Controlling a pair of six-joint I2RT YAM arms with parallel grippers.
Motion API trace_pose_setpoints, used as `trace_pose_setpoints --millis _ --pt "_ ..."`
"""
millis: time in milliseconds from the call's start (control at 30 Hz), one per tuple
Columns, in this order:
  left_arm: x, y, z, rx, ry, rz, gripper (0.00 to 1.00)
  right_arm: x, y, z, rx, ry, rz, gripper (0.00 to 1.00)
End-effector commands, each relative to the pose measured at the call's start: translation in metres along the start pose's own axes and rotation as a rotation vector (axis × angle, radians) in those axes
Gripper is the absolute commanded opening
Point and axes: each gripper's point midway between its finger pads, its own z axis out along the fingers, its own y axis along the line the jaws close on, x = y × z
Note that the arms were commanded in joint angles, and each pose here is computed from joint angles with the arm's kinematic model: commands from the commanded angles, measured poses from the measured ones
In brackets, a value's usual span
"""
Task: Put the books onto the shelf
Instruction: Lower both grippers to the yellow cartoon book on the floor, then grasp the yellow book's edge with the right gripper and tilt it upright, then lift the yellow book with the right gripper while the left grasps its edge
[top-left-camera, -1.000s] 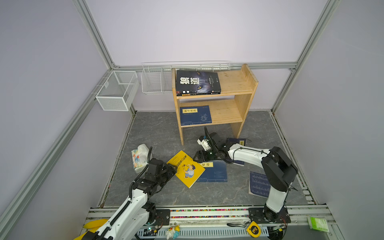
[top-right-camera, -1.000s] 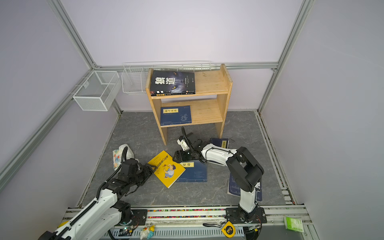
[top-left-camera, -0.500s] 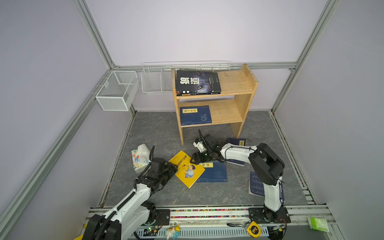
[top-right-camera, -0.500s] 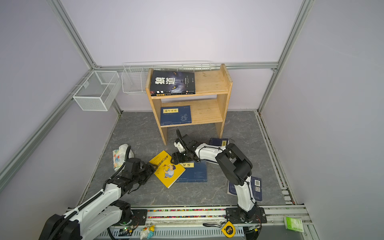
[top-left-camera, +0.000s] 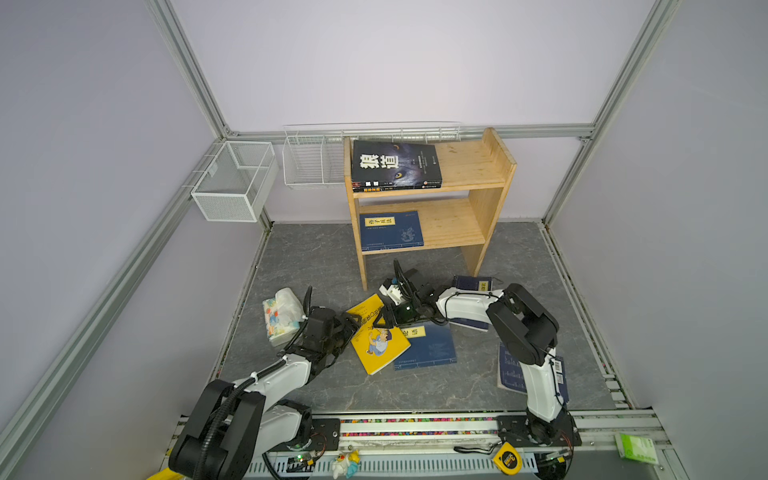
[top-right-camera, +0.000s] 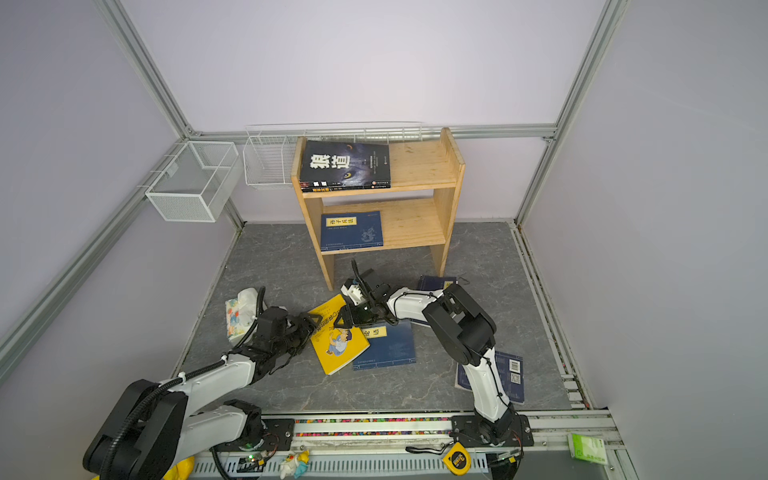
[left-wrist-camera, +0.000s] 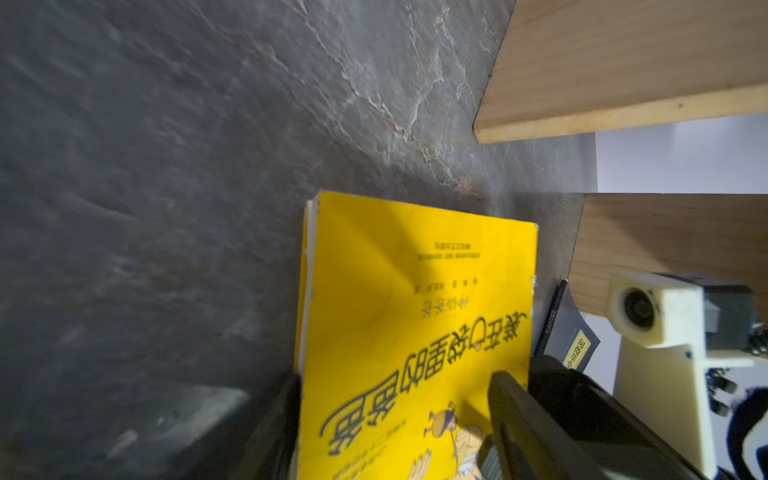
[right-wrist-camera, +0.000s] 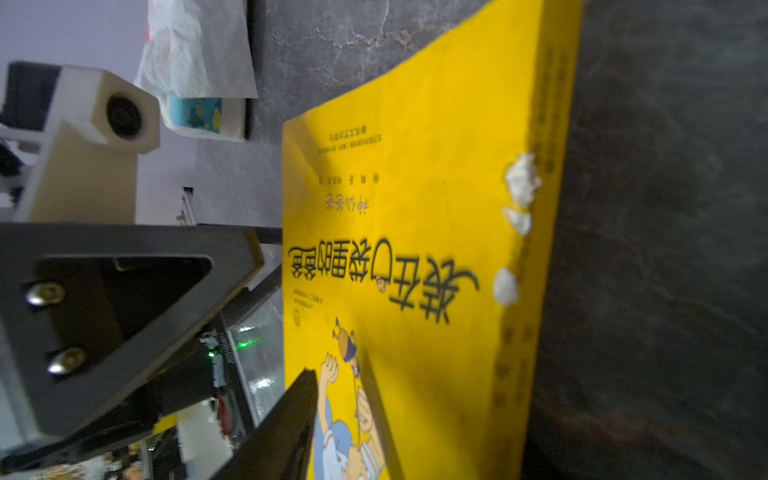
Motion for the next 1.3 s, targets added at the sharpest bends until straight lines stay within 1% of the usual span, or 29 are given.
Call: trace_pose_setpoints --millis 0,200,333,467,567,700,800,900,1000,1133,1167,1200,1267 --pt "0.015 0.021 0.005 -0.049 0.046 -0.048 0.71 -0.001 0.028 0.003 -0.118 0.0 -0.009 0.47" --pt "0.005 0.012 -0.007 -0.044 -0.001 -0.033 0.71 -0.002 0.02 -0.016 -0.004 -0.054 -0.027 0.25" --pt "-0.007 -0.003 -0.029 -0.042 -0.059 0.023 0.73 -0.005 0.022 -0.038 0.065 -0.106 -0.067 0.15" --pt "-0.02 -0.02 -0.057 -0.021 -0.137 0.078 0.77 -0.017 0.033 -0.061 0.101 -0.199 -0.117 0.13" --pt "-0.027 -0.03 -0.075 0.024 -0.19 0.111 0.77 -0.028 0.042 -0.078 0.117 -0.274 -0.149 0.13" --pt "-0.027 -0.042 -0.09 0.059 -0.197 0.141 0.78 -0.031 0.066 -0.105 0.106 -0.308 -0.197 0.13" --pt "-0.029 -0.055 -0.099 0.066 -0.197 0.183 0.78 -0.025 0.093 -0.144 0.114 -0.335 -0.275 0.12" --pt "-0.037 -0.073 -0.109 0.076 -0.22 0.243 0.79 -0.016 0.13 -0.194 0.108 -0.382 -0.405 0.13" --pt "-0.046 -0.097 -0.121 0.105 -0.252 0.305 0.8 -0.006 0.176 -0.24 0.021 -0.45 -0.528 0.14" --pt "-0.057 -0.147 -0.139 0.199 -0.283 0.412 0.81 -0.003 0.241 -0.309 -0.11 -0.641 -0.639 0.14" --pt "-0.057 -0.163 -0.147 0.241 -0.287 0.444 0.81 -0.006 0.254 -0.328 -0.13 -0.707 -0.657 0.14" --pt "-0.057 -0.173 -0.145 0.254 -0.271 0.47 0.81 -0.008 0.266 -0.345 -0.147 -0.767 -0.672 0.13" --pt "-0.055 -0.205 -0.157 0.341 -0.254 0.54 0.81 -0.017 0.288 -0.383 -0.16 -0.931 -0.695 0.13"
